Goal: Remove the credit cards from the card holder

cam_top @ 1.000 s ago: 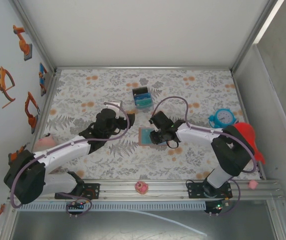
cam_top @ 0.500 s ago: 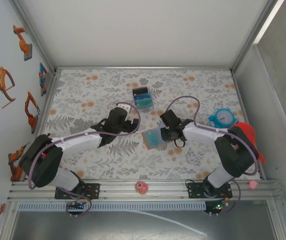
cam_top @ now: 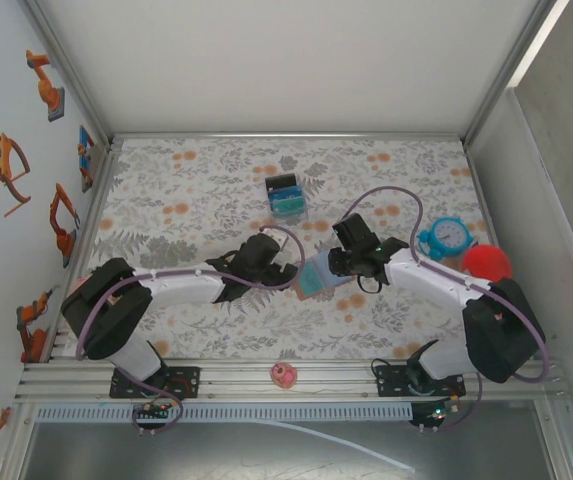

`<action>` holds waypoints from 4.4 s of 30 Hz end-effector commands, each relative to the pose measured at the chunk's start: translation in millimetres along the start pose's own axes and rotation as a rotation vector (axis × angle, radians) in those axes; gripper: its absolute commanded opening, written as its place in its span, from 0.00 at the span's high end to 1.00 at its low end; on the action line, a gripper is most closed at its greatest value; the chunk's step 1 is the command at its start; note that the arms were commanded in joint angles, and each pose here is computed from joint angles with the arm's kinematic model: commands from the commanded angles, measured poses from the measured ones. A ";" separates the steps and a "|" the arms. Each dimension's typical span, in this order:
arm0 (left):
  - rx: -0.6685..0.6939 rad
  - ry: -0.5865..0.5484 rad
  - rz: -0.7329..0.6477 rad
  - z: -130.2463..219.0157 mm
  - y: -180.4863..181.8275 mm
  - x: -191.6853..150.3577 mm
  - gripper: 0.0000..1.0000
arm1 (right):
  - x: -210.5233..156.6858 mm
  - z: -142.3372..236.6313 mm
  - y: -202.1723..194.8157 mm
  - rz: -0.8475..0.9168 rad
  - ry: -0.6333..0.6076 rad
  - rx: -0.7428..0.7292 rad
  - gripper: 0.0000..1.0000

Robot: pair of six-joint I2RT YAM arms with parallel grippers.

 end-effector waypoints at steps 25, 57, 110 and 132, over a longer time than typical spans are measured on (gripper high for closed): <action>0.114 0.105 -0.101 -34.9 8.1 -15.8 0.03 | -8.6 -38.3 45.6 -0.191 0.247 0.343 0.82; 0.127 0.129 -0.174 -41.4 12.3 -20.9 0.03 | -32.0 -66.4 29.1 -0.289 0.335 0.322 0.82; 0.160 0.117 -0.167 -29.7 13.3 -14.7 0.03 | -15.7 -69.0 32.7 -0.394 0.251 0.556 1.00; 0.140 0.062 -0.148 -20.5 14.2 5.4 0.03 | -6.8 -53.1 29.4 -0.352 0.212 0.512 1.00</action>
Point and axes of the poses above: each hand's point on the last joint's axis, 136 mm out from that joint toward the fingers, its own z axis back along the fingers, its own y axis along the line the jaws close on, x = y × z, the point moved 3 cm from there along z, back along the fingers, and after that the axes turned 6 degrees about -z, right-handed, at the moved point
